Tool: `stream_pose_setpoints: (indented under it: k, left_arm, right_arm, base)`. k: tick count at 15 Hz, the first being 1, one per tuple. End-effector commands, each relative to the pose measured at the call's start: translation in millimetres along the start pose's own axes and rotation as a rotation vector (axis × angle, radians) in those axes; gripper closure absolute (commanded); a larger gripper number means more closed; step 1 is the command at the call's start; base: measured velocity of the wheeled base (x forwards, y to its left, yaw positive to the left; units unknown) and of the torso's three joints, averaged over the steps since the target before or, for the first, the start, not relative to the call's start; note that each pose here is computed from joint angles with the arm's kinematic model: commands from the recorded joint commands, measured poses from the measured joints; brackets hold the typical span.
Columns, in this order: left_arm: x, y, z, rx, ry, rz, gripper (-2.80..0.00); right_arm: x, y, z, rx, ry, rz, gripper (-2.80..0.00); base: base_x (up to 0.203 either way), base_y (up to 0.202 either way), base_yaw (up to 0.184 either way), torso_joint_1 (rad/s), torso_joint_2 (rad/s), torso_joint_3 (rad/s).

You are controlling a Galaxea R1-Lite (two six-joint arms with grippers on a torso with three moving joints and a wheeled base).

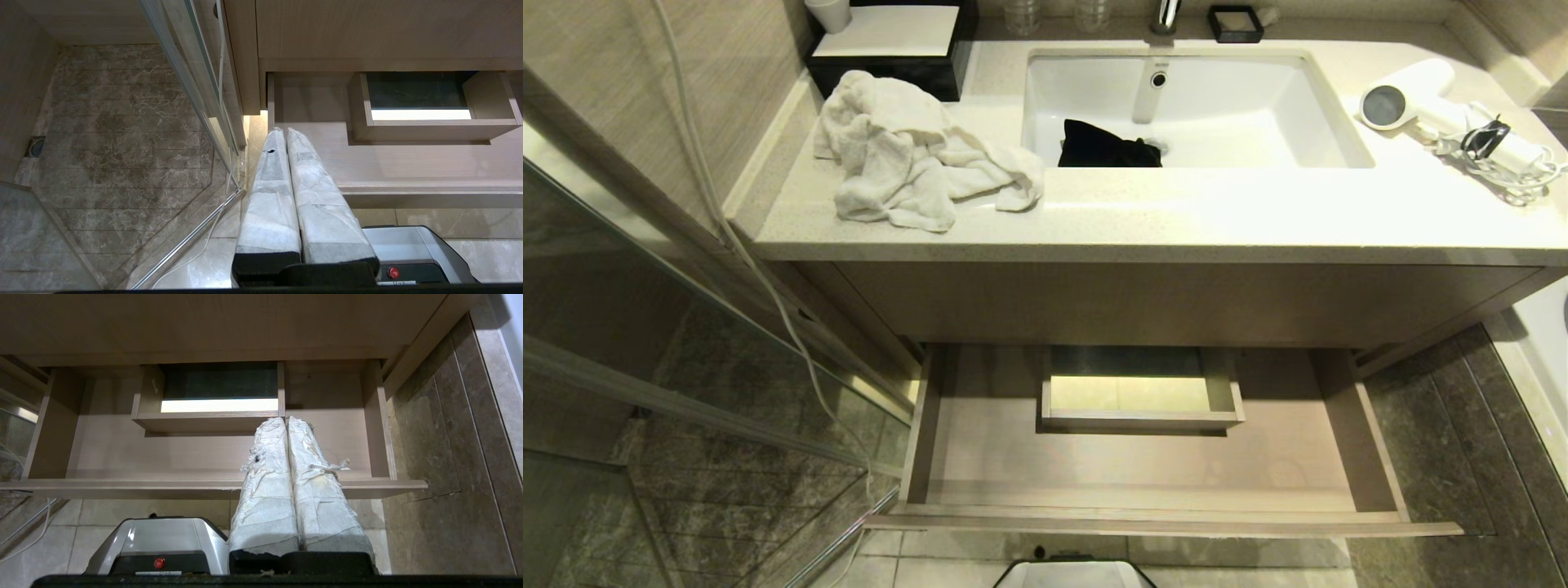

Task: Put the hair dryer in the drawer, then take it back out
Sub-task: Pick up the hairdryer

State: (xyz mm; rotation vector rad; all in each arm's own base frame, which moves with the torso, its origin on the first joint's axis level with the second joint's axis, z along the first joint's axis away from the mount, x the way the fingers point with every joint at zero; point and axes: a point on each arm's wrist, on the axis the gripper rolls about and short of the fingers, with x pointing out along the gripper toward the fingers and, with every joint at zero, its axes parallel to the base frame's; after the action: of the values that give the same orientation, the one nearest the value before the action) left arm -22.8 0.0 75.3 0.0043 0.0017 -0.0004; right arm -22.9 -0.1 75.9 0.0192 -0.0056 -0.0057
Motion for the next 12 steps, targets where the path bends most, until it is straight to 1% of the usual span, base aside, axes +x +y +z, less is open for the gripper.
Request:
stream_pose_setpoints:
  k: [1, 9, 10, 12]
  left_arm:
    - [0.1, 0.0, -0.4, 0.0, 0.001, 0.0, 0.0]
    - [0.0, 0.0, 0.0, 0.0, 0.0, 0.0, 0.0]
    - [0.1, 0.0, -0.3, 0.0, 0.001, 0.0, 0.0]
    - [0.1, 0.0, -0.3, 0.0, 0.001, 0.0, 0.0]
  right_arm:
    - [0.0, 0.0, 0.1, 0.0, -0.002, 0.001, 0.0]
    - [0.1, 0.1, -0.1, 0.001, -0.002, 0.003, 0.0]
    - [0.0, 0.0, 0.3, -0.001, -0.003, 0.002, 0.0]
    - [0.0, 0.0, 0.1, 0.001, -0.002, 0.001, 0.0]
  base:
    - [0.0, 0.0, 0.0, 0.0, 0.0, 0.0]
    - [0.0, 0.0, 0.0, 0.0, 0.0, 0.0]
    - [0.0, 0.0, 0.0, 0.002, 0.0, 0.059]
    - [0.0, 0.0, 0.0, 0.145, 0.0, 0.168]
